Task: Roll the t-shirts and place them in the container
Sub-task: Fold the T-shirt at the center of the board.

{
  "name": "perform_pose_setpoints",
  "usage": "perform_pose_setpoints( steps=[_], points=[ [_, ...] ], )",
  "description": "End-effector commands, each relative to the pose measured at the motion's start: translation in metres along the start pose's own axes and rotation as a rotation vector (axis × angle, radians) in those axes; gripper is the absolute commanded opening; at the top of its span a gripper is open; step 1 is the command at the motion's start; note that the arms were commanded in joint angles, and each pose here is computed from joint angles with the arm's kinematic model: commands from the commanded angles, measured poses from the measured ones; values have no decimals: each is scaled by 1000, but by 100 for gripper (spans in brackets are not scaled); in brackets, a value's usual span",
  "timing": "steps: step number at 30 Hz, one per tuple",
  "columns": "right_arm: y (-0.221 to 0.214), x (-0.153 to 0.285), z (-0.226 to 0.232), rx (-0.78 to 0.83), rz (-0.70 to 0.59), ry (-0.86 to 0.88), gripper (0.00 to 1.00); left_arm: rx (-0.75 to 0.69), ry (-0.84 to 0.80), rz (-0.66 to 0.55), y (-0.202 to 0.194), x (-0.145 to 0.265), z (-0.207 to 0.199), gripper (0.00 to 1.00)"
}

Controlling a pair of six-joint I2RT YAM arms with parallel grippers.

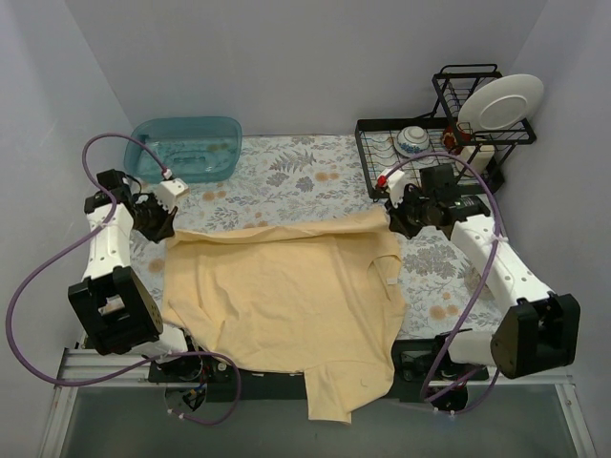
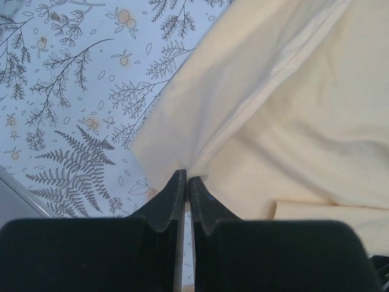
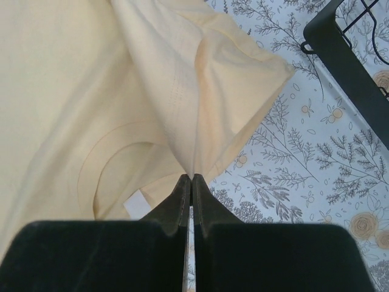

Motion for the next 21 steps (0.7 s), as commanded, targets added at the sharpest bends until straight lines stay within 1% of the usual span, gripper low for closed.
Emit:
perform_pose_setpoints(
  steps=[1, 3, 5, 10, 14, 21],
  points=[
    [-9, 18, 19, 61, -6, 30, 1, -177, 12, 54, -10, 13, -5, 0],
    [-19, 21, 27, 69, 2, 45, 1, -241, 13, 93, -19, 12, -4, 0],
    [-22, 23, 34, 94, -7, 64, 1, -279, 17, 114, -24, 12, -4, 0],
    [-39, 24, 49, 138, 22, 128, 1, -391, 16, 194, -42, 11, -6, 0],
    [-54, 25, 59, 213, 40, 175, 1, -448, 19, 215, -49, 15, -12, 0],
    [-72, 25, 77, 271, 54, 254, 1, -457, 29, 247, -66, 14, -23, 0]
  ],
)
Point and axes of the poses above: each gripper's point midway between its finger pads, its own x axis back along the fingers, its own z axis along the line the jaws close on, y = z × x, the point moved 4 cm from there along x, back along the fingers, and after that the axes turned 6 degrees about x, right-handed, at the moved point
